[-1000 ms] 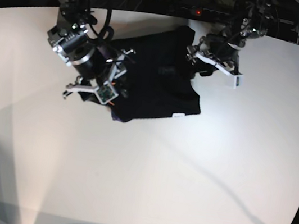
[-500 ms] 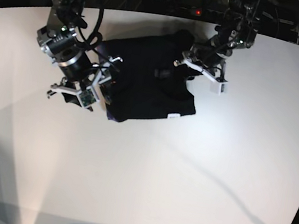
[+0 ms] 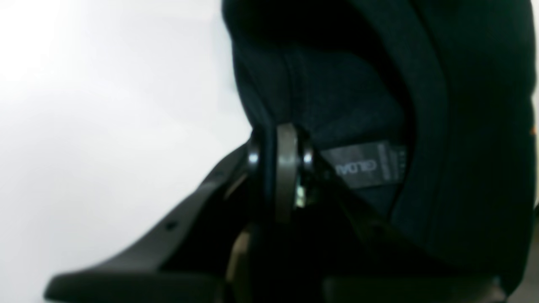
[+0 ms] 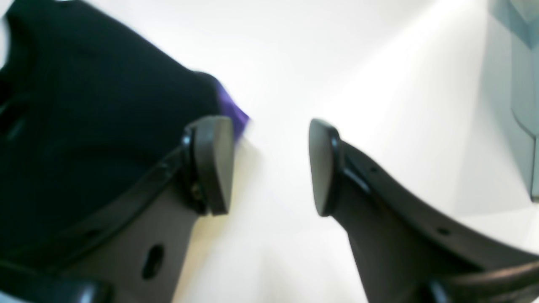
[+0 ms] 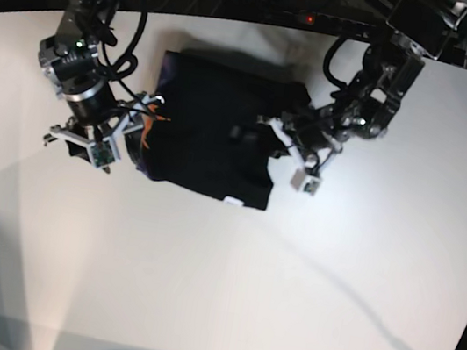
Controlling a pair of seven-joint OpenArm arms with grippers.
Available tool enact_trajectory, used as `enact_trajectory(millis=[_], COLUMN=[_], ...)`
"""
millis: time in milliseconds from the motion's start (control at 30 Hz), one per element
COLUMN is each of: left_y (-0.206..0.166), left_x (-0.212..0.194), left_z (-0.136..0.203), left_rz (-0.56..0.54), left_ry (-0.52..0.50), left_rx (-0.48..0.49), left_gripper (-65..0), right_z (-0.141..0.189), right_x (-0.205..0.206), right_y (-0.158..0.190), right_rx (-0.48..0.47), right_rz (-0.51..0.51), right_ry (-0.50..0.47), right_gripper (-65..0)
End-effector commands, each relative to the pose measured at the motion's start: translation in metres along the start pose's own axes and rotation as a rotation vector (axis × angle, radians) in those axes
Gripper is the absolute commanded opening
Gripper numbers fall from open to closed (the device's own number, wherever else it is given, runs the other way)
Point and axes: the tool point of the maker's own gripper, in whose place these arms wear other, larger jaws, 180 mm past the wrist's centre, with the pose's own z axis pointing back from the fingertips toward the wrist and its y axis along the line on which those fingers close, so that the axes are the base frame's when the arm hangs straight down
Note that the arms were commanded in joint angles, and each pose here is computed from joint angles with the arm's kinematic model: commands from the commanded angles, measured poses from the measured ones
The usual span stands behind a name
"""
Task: Fold the T-shirt properly
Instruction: 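Push the folded black shirt with the left gripper toward the right gripper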
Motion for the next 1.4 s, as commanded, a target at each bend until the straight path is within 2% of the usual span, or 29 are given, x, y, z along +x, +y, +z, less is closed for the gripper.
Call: enact_trajectory(millis=[0, 200, 333, 500, 633, 767, 867, 933, 1067, 1167, 1233, 1367], left_y=[-0.007, -0.051, -0.089, -0.126, -0.155, -0.186, -0.195, -0.196, -0.194, -0.2, -0.213, -0.234], left_x=[0.008, 0.045, 0.058, 0.073, 0.085, 0.075, 0.077, 0.075, 0.081, 0.104, 0.129, 0.188], left_z=[-0.004, -0.041, -0.065, -0.092, -0.107, -0.118, -0.122, -0.123, -0.123, -0.118, -0.107, -0.073], left_rz=[-0.052, -0.37, -0.573, -0.74, -0.88, -1.143, -1.286, -1.319, -1.367, -1.35, -1.32, -1.259], left_ry=[0.019, 0.098, 0.141, 0.176, 0.166, 0.157, 0.138, 0.129, 0.105, 0.043, -0.044, -0.24], left_rx=[-0.016, -0.074, -0.104, -0.097, -0.088, -0.182, -0.156, -0.142, -0.113, -0.093, -0.09, -0.059], left_gripper=[-65.0, -65.0, -65.0, -65.0, -65.0, -64.8, -60.6, -54.4, -37.9, -27.6, -24.2, -24.1], right_z=[0.003, 0.009, 0.018, 0.031, 0.044, 0.058, 0.066, 0.068, 0.069, 0.069, 0.068, 0.068], right_x=[0.013, 0.004, -0.01, -0.027, -0.043, -0.057, -0.068, -0.071, -0.075, -0.076, -0.076, -0.078], right_y=[-0.007, -0.025, -0.047, -0.068, -0.085, -0.102, -0.106, -0.106, -0.104, -0.103, -0.101, -0.098], right_rx=[-0.016, -0.069, -0.138, -0.207, -0.286, -0.361, -0.393, -0.398, -0.408, -0.407, -0.405, -0.401], right_rz=[0.003, -0.016, -0.047, -0.077, -0.152, -0.203, -0.235, -0.247, -0.272, -0.28, -0.286, -0.294], right_ry=[-0.051, -0.032, -0.003, 0.035, 0.058, 0.078, 0.098, 0.103, 0.107, 0.107, 0.106, 0.109], right_gripper=[-35.2, -35.2, -35.2, -35.2, -35.2, -35.2, -35.2, -35.2, -35.2, -35.3, -35.4, -35.6])
